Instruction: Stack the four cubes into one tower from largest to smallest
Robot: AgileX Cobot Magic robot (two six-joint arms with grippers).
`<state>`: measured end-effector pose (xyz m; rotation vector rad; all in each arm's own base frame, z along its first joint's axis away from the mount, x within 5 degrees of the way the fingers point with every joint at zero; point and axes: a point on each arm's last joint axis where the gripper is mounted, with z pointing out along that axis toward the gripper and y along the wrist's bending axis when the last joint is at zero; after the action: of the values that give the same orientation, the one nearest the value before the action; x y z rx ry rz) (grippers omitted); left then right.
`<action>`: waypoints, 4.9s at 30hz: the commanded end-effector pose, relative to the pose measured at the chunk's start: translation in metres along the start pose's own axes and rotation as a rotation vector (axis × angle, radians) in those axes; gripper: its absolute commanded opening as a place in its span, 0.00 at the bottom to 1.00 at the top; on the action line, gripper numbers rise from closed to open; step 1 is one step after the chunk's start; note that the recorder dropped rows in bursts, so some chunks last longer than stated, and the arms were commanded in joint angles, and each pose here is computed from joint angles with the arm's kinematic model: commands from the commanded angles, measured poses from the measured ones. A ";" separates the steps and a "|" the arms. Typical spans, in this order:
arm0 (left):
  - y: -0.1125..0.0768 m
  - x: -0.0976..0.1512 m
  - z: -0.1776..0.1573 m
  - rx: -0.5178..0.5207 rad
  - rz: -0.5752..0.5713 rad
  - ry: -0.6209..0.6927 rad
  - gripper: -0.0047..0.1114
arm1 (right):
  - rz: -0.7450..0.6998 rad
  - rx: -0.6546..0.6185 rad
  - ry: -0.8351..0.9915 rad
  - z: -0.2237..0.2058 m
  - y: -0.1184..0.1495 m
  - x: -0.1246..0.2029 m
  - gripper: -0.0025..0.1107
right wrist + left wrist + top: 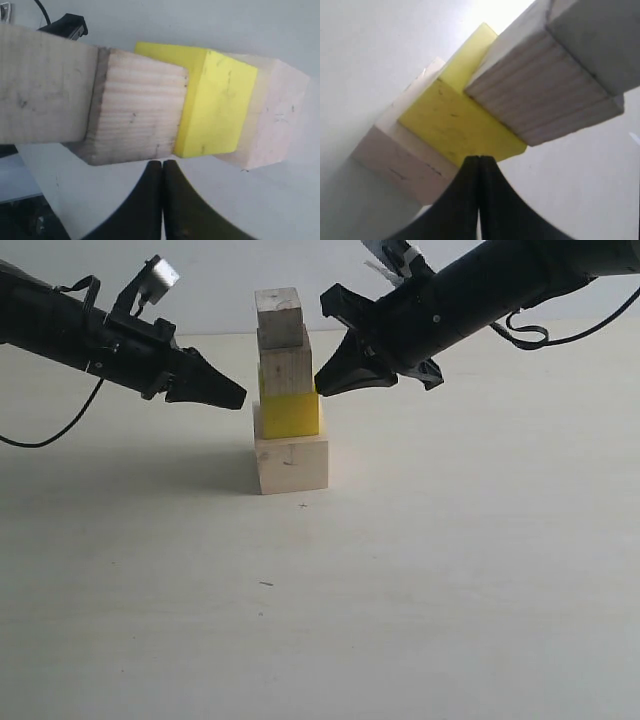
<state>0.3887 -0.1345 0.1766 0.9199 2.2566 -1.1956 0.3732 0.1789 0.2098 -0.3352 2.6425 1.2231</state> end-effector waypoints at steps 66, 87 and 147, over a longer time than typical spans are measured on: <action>-0.001 -0.003 -0.001 -0.002 0.002 -0.027 0.04 | -0.028 -0.068 -0.035 0.020 0.024 0.001 0.02; -0.003 -0.004 -0.002 0.018 -0.003 -0.040 0.04 | -0.018 0.087 -0.102 -0.022 0.005 -0.008 0.02; -0.003 -0.004 -0.002 0.019 -0.004 -0.043 0.04 | -0.014 0.015 -0.062 0.001 0.004 -0.005 0.02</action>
<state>0.3898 -0.1358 0.1788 0.8937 2.2356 -1.2172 0.3776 0.1818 0.2104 -0.2921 2.6045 1.1796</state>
